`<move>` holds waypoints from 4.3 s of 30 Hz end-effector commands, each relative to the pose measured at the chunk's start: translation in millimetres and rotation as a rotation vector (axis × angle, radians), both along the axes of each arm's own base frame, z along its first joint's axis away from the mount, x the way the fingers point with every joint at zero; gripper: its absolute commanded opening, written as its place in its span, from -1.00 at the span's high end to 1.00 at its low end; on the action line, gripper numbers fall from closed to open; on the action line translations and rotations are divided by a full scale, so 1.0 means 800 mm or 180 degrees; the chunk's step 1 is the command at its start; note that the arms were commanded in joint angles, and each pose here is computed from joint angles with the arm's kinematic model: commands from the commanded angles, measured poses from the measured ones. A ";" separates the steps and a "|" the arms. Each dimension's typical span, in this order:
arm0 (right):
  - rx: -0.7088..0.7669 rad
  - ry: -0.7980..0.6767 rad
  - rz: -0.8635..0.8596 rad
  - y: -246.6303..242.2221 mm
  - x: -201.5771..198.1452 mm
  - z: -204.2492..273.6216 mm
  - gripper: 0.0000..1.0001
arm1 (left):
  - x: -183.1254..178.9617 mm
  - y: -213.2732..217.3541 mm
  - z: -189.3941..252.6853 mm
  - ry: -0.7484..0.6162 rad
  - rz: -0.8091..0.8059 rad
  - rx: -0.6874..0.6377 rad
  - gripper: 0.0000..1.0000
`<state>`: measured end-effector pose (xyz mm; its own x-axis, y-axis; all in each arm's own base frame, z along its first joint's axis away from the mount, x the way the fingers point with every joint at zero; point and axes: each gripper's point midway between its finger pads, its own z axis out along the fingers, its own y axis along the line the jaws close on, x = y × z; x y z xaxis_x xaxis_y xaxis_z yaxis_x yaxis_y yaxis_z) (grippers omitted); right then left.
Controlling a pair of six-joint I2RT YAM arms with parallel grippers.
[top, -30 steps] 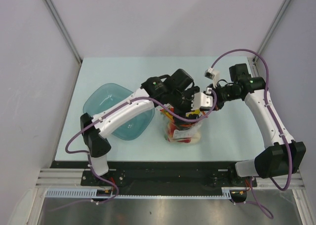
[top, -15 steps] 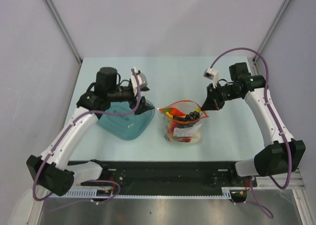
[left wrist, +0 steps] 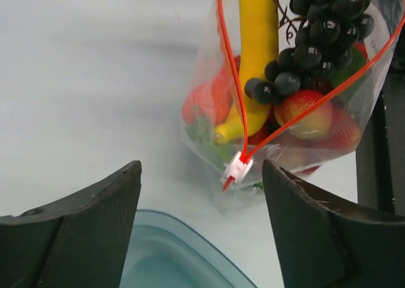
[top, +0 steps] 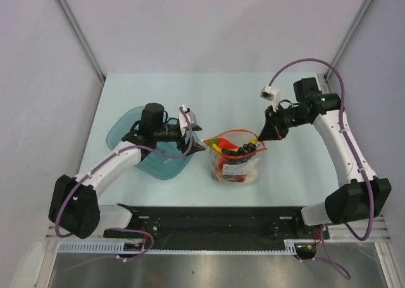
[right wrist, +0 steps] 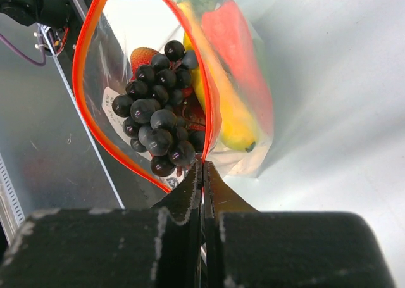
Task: Place the food in the zip-top bag and seal the zipper
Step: Adjust the zipper food storage bag at the center of the board, then zip the zipper food storage bag at the center of the board.
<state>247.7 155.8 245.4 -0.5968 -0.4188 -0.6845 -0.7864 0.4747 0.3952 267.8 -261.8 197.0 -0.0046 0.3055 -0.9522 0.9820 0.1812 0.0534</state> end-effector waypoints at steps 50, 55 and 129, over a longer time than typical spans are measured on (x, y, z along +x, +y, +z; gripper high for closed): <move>-0.0326 -0.0426 -0.0101 -0.024 0.048 -0.006 0.78 | -0.035 -0.028 0.049 0.0041 -0.0553 -0.0232 1.00; 0.0047 -0.1048 -0.0063 0.002 0.057 0.065 -0.52 | -0.030 -0.037 0.064 0.0129 -0.0448 -0.0205 1.00; 0.0113 -0.2161 0.1205 0.136 0.001 0.023 1.00 | -0.042 -0.018 0.134 0.0089 -0.0271 -0.0486 1.00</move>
<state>250.0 273.1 241.7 0.0978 -0.5041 -0.8581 -0.9789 0.1068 -0.1743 240.2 -275.2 286.7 -0.0633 0.1957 -0.9786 0.9887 0.1460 -0.0348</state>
